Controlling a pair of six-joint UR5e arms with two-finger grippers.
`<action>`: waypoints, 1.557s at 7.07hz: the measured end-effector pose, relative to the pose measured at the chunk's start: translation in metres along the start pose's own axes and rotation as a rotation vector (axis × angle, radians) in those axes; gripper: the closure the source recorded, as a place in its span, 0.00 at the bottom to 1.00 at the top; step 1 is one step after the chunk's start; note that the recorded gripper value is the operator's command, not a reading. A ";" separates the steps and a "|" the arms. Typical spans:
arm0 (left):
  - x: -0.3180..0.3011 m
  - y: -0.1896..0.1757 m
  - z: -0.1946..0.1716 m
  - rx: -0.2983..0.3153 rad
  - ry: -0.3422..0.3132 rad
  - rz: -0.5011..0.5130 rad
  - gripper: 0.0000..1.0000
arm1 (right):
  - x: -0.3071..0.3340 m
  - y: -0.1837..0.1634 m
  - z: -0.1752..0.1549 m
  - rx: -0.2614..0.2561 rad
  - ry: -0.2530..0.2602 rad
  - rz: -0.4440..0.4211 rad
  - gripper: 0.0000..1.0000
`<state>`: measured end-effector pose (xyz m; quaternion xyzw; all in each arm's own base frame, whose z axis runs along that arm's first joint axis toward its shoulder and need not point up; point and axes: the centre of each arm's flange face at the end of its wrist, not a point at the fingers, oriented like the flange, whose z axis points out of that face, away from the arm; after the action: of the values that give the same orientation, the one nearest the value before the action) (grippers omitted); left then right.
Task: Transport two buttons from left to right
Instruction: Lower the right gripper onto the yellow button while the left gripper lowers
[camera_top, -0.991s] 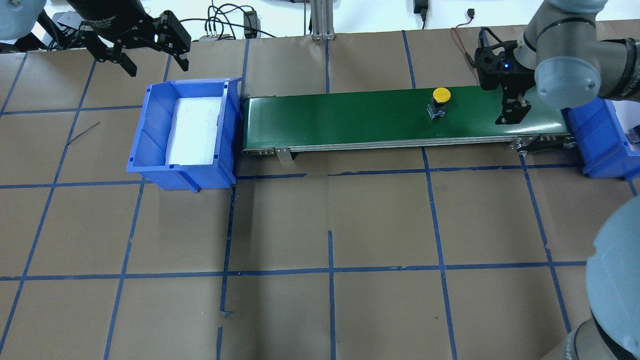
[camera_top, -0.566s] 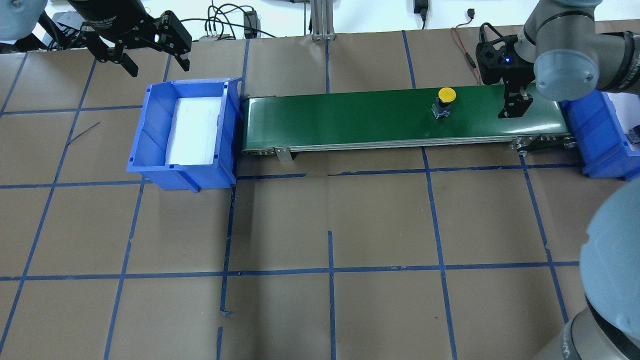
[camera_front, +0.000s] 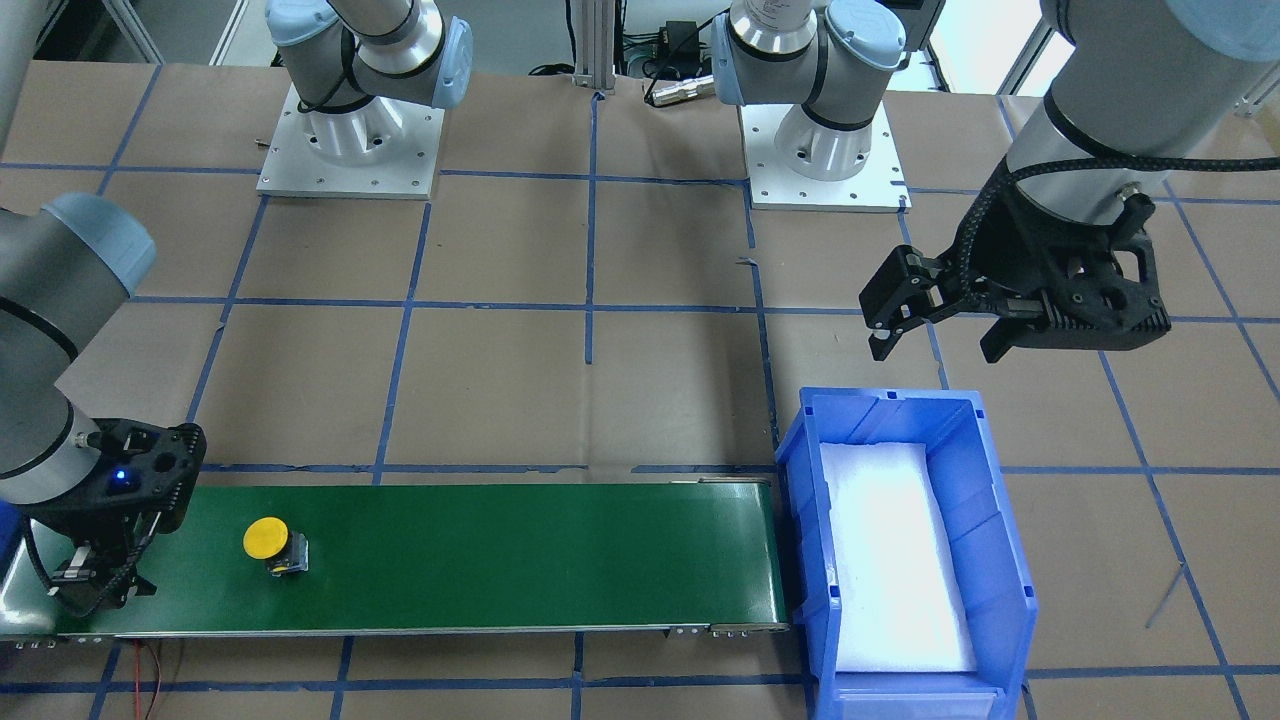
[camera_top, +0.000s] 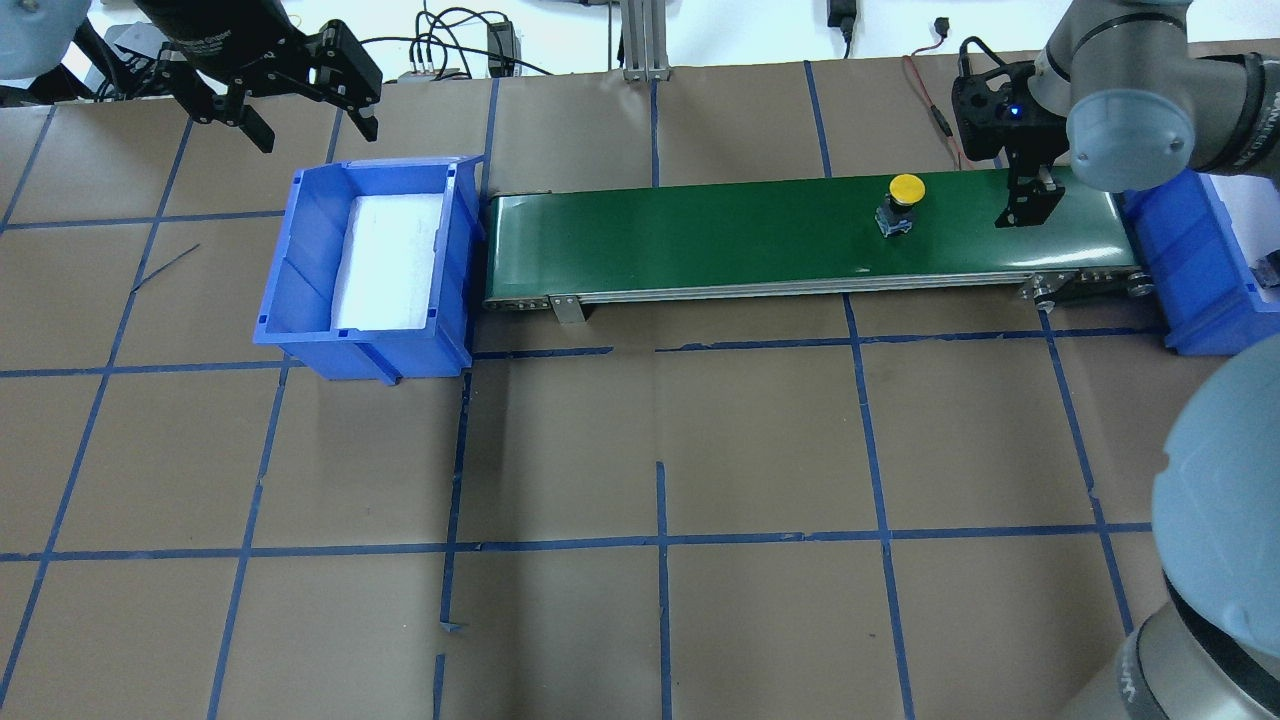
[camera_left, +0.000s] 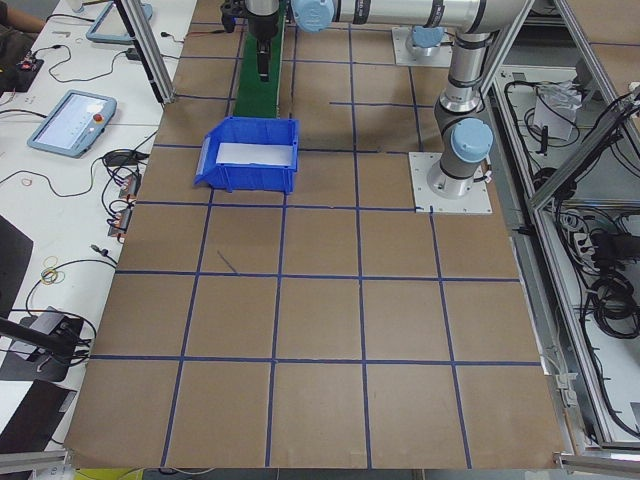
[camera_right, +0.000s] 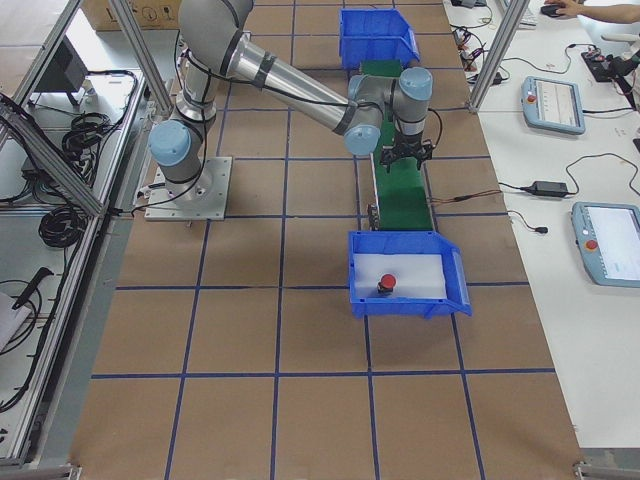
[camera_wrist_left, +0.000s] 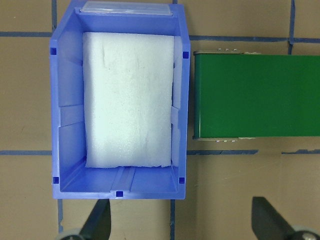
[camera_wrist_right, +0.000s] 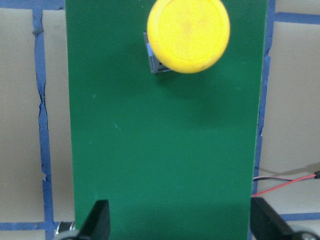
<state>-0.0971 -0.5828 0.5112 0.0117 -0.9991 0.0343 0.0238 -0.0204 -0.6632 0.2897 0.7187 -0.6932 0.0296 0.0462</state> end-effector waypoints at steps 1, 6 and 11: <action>0.000 0.000 0.000 -0.001 -0.003 0.000 0.00 | -0.001 -0.001 -0.001 0.003 0.000 0.008 0.00; 0.003 0.009 -0.004 -0.016 -0.022 0.008 0.00 | -0.003 -0.002 0.004 0.011 -0.020 0.009 0.00; 0.000 0.015 -0.011 -0.013 -0.024 0.008 0.00 | -0.004 -0.004 0.004 0.018 -0.018 0.006 0.00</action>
<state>-0.0971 -0.5670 0.5208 0.0078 -0.9995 0.0279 0.0116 -0.0162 -0.6598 0.2855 0.7173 -0.6954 0.0296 0.0335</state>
